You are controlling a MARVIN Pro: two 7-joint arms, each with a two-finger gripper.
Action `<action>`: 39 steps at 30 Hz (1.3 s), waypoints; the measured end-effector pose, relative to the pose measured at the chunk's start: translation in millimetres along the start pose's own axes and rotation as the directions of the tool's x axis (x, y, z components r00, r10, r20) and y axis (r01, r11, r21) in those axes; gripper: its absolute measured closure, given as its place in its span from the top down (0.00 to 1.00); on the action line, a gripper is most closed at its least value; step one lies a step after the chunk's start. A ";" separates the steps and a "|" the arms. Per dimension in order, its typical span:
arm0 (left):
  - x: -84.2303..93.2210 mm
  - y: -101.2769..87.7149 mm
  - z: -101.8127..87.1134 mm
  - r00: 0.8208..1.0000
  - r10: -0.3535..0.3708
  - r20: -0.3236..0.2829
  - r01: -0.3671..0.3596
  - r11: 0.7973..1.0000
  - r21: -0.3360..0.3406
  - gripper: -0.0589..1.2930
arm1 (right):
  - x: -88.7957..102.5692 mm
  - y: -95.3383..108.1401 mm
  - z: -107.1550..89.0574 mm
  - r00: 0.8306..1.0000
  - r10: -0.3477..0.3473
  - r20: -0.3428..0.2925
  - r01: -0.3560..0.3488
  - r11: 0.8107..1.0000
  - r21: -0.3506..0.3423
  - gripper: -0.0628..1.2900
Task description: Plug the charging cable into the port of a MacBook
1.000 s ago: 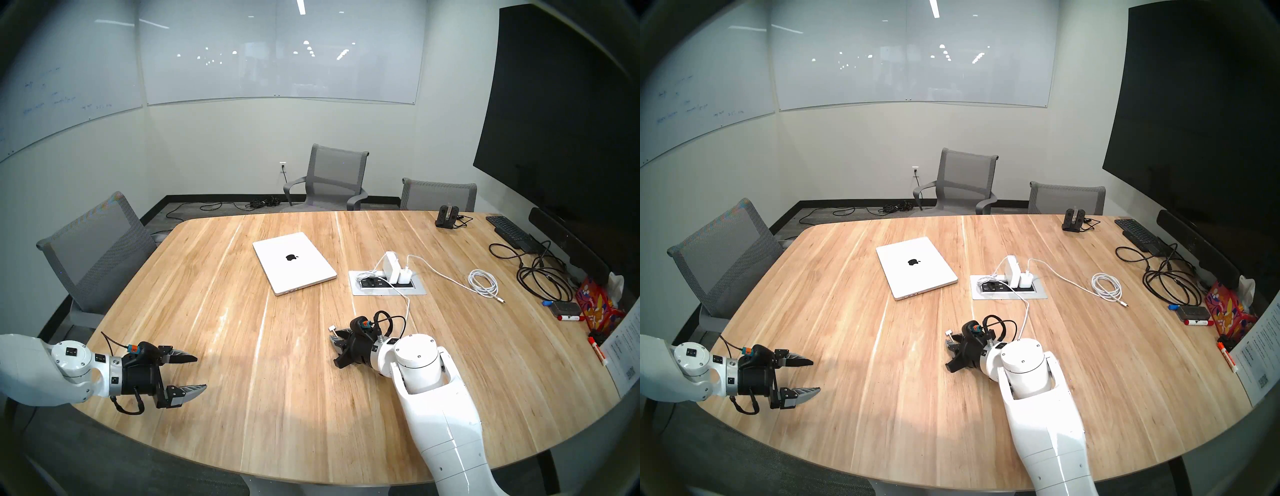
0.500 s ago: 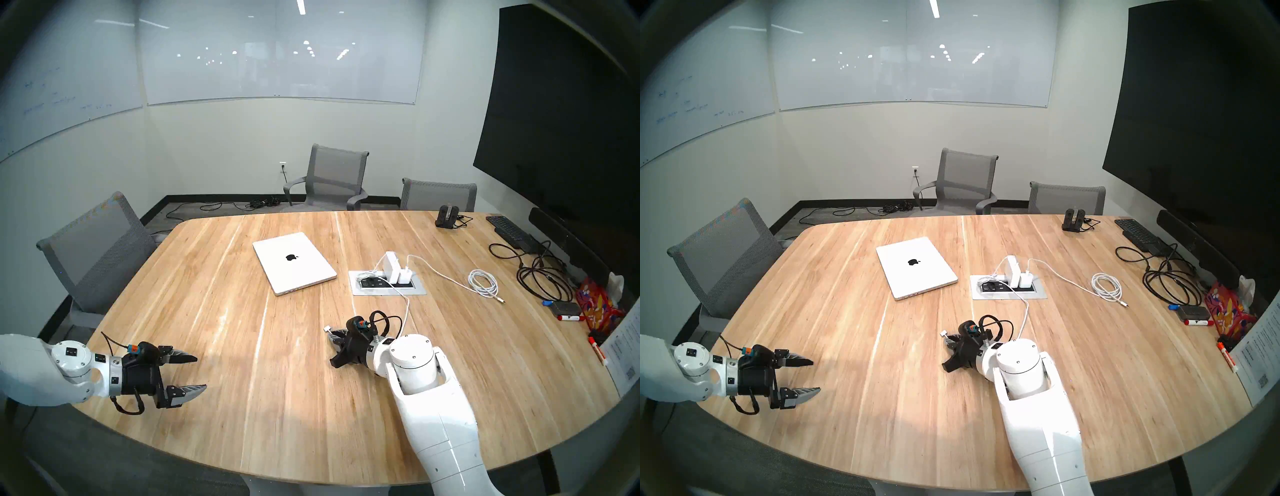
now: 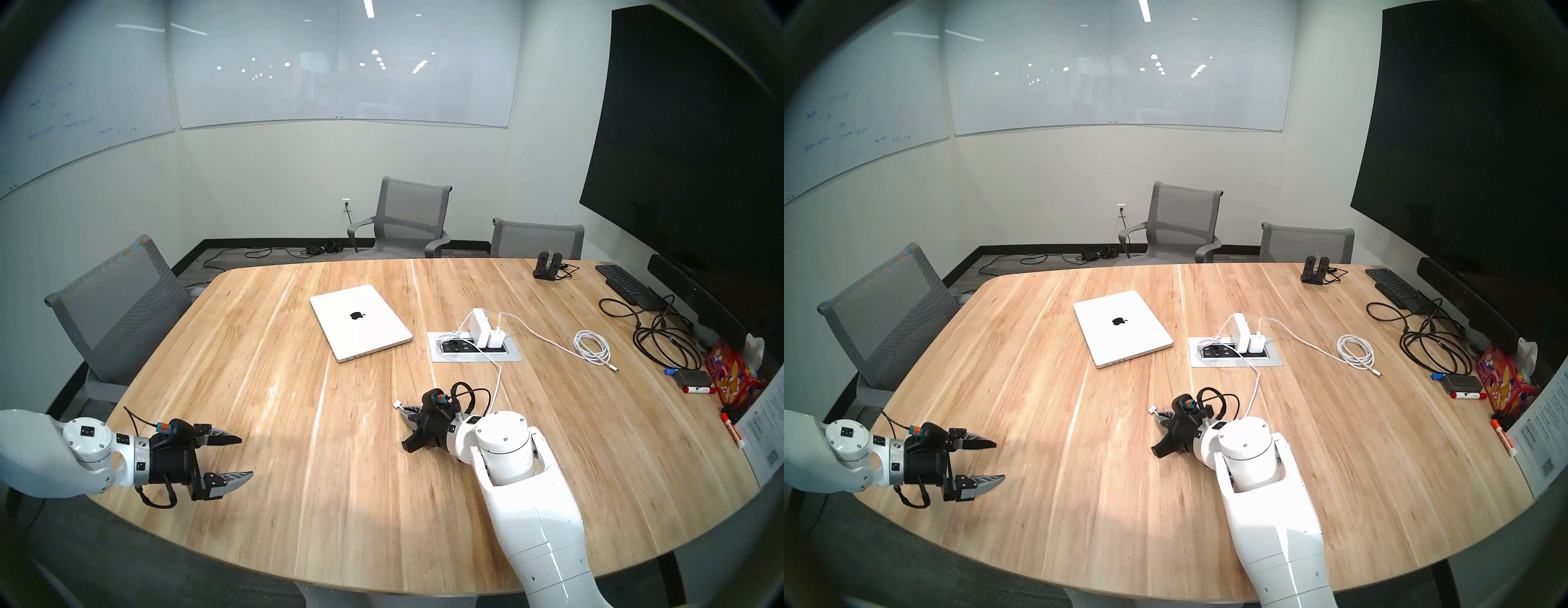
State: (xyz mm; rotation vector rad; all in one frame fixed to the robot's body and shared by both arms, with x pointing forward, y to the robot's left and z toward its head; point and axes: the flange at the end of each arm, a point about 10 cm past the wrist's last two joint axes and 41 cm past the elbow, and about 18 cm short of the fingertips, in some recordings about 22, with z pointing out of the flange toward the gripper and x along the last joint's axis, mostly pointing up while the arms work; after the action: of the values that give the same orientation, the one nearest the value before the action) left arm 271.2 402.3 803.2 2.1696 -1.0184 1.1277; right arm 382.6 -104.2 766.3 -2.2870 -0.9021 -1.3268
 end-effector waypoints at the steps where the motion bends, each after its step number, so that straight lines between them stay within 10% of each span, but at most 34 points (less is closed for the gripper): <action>1: 0.0 0.0 0.0 1.000 0.000 0.000 0.000 1.000 0.000 0.96 | 0.1 -1.8 0.6 1.000 0.009 -0.002 -0.009 1.000 0.005 0.03; 39: 0.0 0.0 0.0 1.000 0.000 0.000 0.000 1.000 0.000 0.96 | 27.6 -41.6 55.1 0.981 0.187 -0.048 -0.189 0.981 -0.045 0.03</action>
State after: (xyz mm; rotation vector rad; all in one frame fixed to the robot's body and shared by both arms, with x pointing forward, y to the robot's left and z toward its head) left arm 271.1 402.3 803.2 2.1697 -1.0183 1.1276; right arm 400.0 -32.1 761.7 -2.3062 -0.6272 -1.3238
